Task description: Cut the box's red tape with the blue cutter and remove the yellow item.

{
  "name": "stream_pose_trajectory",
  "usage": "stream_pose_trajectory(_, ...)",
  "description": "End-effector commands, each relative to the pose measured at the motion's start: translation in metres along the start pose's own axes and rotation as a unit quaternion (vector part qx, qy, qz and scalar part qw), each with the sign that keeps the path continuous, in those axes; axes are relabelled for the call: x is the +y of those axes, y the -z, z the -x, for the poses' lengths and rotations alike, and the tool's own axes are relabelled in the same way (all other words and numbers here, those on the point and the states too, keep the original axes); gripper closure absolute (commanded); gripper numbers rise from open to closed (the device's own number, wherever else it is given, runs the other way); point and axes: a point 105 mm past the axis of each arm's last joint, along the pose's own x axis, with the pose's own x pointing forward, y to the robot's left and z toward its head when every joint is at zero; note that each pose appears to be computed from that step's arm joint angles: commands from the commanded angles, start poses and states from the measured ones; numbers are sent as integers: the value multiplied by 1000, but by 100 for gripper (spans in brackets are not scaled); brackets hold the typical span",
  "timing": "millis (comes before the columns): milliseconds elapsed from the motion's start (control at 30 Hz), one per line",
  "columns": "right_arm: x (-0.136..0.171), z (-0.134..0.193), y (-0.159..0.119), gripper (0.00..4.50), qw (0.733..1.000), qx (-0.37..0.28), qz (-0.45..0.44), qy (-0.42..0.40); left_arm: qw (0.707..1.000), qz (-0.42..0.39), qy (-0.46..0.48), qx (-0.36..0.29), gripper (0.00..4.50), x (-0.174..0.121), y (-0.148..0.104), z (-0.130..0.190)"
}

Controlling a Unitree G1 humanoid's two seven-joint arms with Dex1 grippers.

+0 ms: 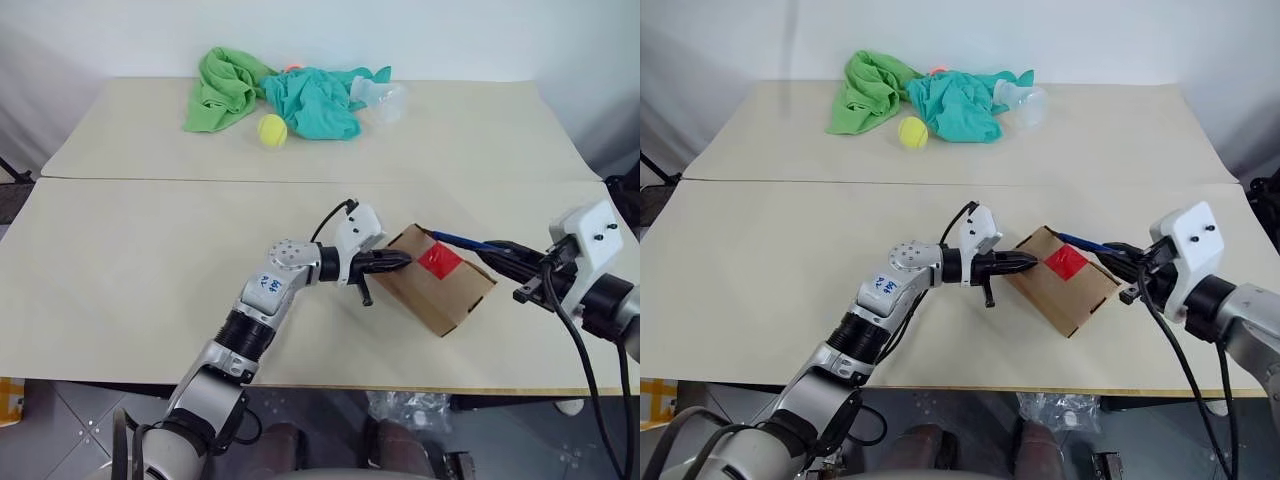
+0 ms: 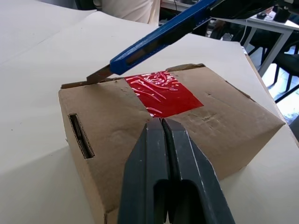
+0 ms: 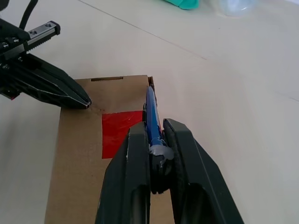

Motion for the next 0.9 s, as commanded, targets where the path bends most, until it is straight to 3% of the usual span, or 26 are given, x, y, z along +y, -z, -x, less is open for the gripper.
stream_pose_trajectory(33,-1,5,-5,433,1000,15,10,-11,1000,-10,4,-4,448,-1,-7,-3)
stream_pose_trajectory(500,-4,4,-4,433,997,71,4,-28,1000,-11,-3,21,448,-3,-2,-8)
stream_pose_trajectory(900,-5,8,-10,433,995,92,16,-31,991,8,-11,131,448,-7,17,-20)
